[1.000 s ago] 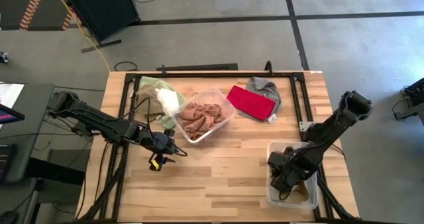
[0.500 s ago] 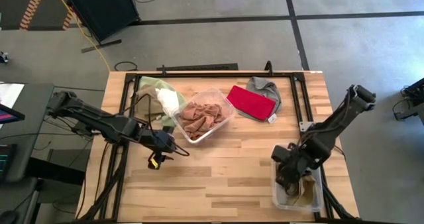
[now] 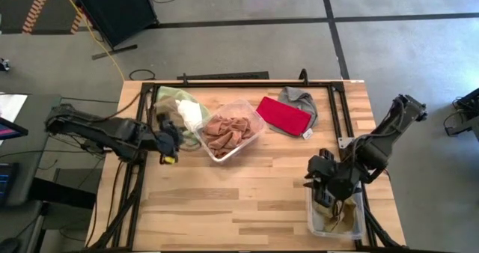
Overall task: Sort towels by color in basket
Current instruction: Put the brown towel into the bottom transparent bin
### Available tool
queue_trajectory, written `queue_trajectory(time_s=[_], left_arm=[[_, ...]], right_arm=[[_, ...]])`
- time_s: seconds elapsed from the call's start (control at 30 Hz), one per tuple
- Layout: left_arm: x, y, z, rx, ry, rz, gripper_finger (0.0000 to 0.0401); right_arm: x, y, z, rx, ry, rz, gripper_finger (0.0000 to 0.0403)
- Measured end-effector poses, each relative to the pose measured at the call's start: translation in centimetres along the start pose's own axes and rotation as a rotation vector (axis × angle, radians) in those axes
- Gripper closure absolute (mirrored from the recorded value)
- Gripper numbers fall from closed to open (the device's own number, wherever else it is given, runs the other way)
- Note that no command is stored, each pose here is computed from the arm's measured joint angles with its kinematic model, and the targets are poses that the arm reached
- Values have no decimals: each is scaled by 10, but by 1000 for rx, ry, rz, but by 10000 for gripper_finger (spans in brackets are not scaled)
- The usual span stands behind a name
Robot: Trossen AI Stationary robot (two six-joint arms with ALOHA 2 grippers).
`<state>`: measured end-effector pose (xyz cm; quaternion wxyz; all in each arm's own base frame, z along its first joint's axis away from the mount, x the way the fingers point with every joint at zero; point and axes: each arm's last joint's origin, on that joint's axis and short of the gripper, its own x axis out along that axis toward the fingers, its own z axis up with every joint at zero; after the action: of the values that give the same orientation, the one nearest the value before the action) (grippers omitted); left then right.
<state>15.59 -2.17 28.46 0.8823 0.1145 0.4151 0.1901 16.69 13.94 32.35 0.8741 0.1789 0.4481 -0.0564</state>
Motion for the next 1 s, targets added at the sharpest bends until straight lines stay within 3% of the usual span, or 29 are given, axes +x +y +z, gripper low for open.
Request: queue_trajectory(time_s=[0.17,0.37,0.63,1.0], left_arm=[[1,25,-6,-129,31,103,202],[7,49,-12,-195,108,206,202],[17,78,-19,-277,195,247,198],[38,123,-34,-405,315,302,144]], right_arm=[[-1,-1,6,-56,-62,-29,249],[2,-3,10,-96,-70,-47,249],[2,-2,14,-156,-116,-45,249],[2,-2,16,-194,-154,-70,249]])
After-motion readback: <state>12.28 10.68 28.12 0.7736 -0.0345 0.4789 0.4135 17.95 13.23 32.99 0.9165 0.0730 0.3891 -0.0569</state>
